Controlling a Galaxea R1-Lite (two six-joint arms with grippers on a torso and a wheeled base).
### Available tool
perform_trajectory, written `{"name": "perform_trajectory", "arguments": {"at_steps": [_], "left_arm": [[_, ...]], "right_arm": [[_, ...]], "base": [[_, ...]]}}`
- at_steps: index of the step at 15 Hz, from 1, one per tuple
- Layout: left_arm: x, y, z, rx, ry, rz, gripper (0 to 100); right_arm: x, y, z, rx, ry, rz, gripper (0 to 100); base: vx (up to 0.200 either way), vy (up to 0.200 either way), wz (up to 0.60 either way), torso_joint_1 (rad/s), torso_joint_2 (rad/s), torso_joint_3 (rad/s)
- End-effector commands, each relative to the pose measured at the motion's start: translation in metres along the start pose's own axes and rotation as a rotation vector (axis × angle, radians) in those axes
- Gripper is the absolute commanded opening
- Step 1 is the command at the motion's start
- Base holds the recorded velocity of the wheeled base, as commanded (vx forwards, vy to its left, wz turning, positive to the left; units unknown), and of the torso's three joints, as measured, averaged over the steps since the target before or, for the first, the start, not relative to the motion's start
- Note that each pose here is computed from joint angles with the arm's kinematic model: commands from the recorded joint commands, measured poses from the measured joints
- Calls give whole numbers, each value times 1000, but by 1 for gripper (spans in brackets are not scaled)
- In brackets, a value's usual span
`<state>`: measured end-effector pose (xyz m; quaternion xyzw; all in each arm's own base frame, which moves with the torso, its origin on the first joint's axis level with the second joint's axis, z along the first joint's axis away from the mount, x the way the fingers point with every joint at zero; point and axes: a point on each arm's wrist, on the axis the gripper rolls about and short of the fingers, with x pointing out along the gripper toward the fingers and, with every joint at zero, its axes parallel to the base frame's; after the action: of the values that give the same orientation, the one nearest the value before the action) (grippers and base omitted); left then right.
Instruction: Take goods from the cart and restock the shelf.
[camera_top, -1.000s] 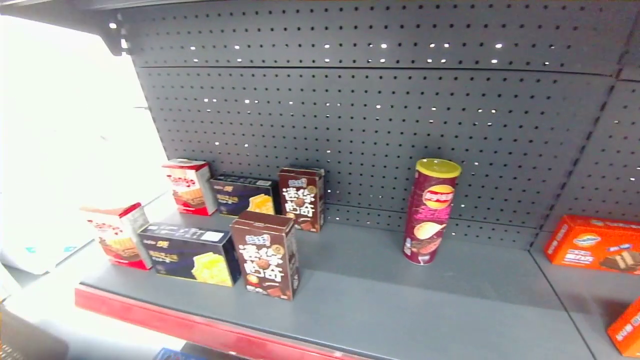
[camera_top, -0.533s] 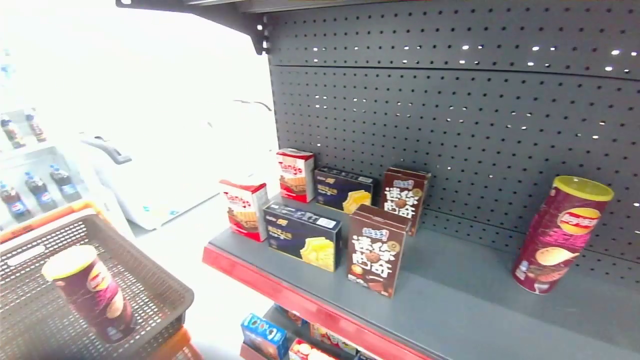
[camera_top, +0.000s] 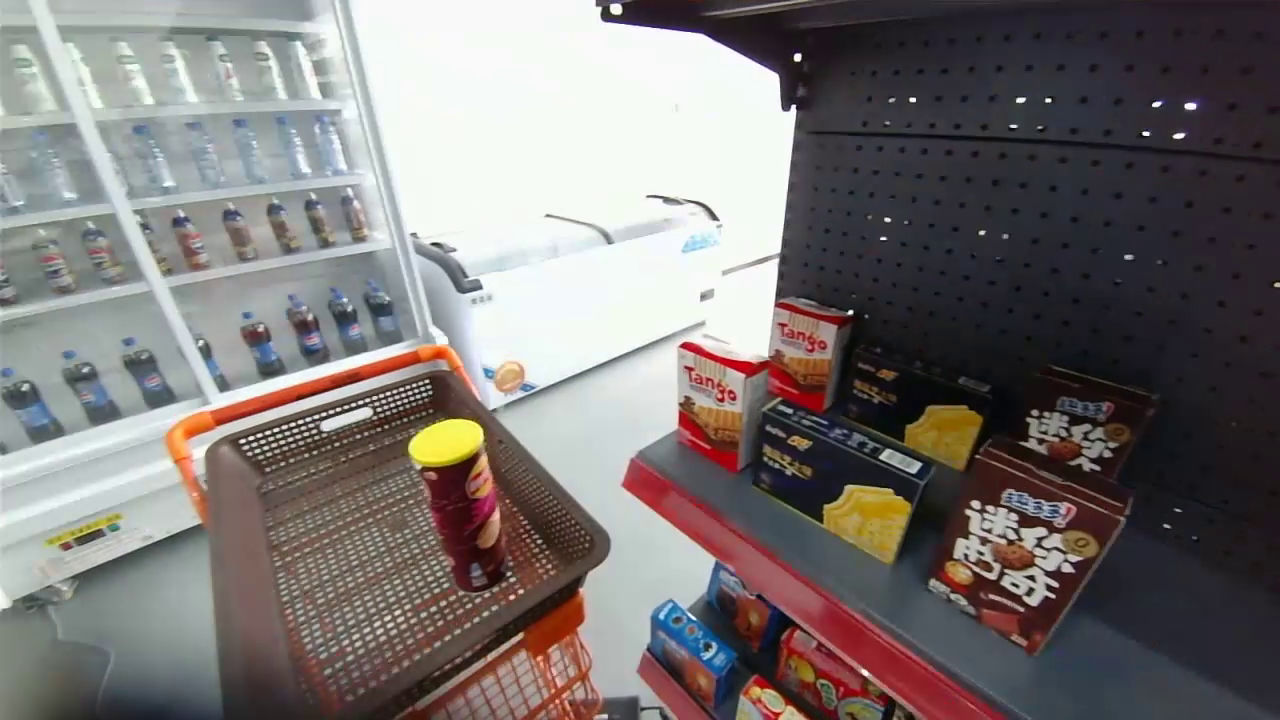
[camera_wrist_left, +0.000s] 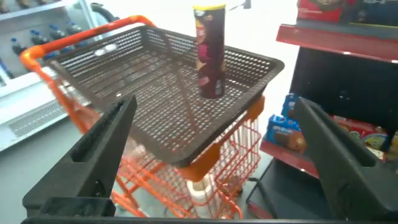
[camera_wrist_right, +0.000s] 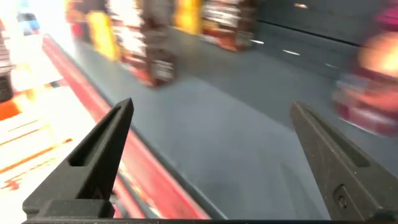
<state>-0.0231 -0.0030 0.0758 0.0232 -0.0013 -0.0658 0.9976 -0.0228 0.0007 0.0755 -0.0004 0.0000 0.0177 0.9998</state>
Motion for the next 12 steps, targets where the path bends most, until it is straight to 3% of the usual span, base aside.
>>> {"name": "perform_trajectory", "arguments": {"at_steps": [1,5,6,7,8,9,12], "left_arm": [[0,0,0,1,1,0,100],[0,0,3,9,-13,0,100],[-4,0,14,15,-46,-6,100],[-5,1,45,12,-23,-16,100],[1,3,57,4,37,-19,100],[14,6,86,-2,93,-17,100],[56,11,94,-11,281,-32,100]], "right_arm": [[0,0,0,-1,2,1,100],[0,0,0,-1,2,1,100],[0,0,0,-1,2,1,100],[0,0,0,-1,2,1,100],[0,0,0,-1,2,1,100],[0,0,0,-1,2,1,100],[0,0,0,-1,2,1,100]], "base": [[0,0,0,0,0,0],[0,0,0,0,0,0],[0,0,0,0,0,0],[0,0,0,0,0,0],[0,0,0,0,0,0],[0,0,0,0,0,0],[0,0,0,0,0,0]]}}
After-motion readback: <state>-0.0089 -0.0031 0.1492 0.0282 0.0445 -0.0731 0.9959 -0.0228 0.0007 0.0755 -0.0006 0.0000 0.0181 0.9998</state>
